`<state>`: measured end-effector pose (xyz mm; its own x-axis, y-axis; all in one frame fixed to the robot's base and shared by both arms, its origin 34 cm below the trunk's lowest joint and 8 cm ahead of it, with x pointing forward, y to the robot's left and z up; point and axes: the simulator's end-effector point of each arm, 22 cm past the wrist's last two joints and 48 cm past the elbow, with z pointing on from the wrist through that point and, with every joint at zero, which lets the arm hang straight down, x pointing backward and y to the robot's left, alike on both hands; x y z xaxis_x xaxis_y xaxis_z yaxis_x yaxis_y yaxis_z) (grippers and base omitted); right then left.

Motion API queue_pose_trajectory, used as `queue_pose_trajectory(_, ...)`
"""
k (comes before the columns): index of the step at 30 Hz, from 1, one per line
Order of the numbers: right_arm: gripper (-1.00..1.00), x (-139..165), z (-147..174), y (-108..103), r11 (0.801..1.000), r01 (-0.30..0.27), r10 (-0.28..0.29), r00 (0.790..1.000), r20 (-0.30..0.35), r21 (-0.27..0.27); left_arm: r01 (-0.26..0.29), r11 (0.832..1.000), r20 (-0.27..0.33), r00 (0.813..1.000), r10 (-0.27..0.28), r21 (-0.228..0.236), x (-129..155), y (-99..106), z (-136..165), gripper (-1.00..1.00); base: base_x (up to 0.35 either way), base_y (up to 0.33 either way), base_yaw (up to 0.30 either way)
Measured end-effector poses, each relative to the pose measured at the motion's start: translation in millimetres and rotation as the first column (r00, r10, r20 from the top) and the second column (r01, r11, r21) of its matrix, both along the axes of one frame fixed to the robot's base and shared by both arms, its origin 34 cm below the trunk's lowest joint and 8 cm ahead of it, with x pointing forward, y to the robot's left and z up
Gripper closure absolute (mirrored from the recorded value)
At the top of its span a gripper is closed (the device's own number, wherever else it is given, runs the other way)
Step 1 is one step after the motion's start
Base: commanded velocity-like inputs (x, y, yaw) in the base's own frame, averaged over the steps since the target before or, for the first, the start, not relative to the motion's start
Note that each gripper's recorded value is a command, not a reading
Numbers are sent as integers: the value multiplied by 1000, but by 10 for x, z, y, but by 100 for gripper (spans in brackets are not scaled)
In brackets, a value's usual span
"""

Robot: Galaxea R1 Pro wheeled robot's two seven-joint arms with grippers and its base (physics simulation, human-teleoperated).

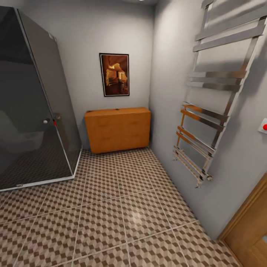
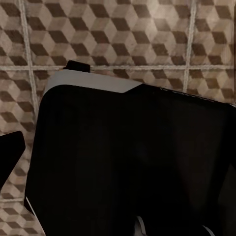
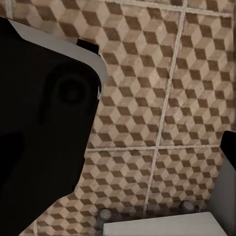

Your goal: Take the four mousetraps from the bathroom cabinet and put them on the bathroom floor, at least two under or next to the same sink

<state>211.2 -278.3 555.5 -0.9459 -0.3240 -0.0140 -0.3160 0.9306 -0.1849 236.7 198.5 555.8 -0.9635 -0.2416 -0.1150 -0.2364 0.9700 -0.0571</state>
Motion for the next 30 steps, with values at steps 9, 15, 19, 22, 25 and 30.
queue_pose_trajectory(9,-100,-1,0,6,1000,3,-3,1000,0,1,0,1000,0,1000,0,0,0,0,0,-100,323,0,6)
queue_pose_trajectory(15,-100,-2,0,11,1000,5,-5,1000,0,2,0,1000,0,1000,0,0,0,-1,0,-100,323,0,1)
queue_pose_trajectory(19,-100,-2,0,11,1000,6,-6,1000,0,2,0,1000,0,1000,0,0,2,-1,0,-100,323,0,0)
queue_pose_trajectory(22,-100,-2,0,11,1000,6,-6,1000,0,2,0,1000,0,1000,0,0,1,-1,0,-100,323,0,0)
queue_pose_trajectory(25,-100,0,0,8,1000,5,-5,1000,1,1,0,1000,0,1000,0,0,1,-1,0,-100,323,0,14)
queue_pose_trajectory(30,-100,1,0,3,1000,4,-4,1000,1,1,0,1000,0,1000,0,0,0,0,0,-100,323,0,129)
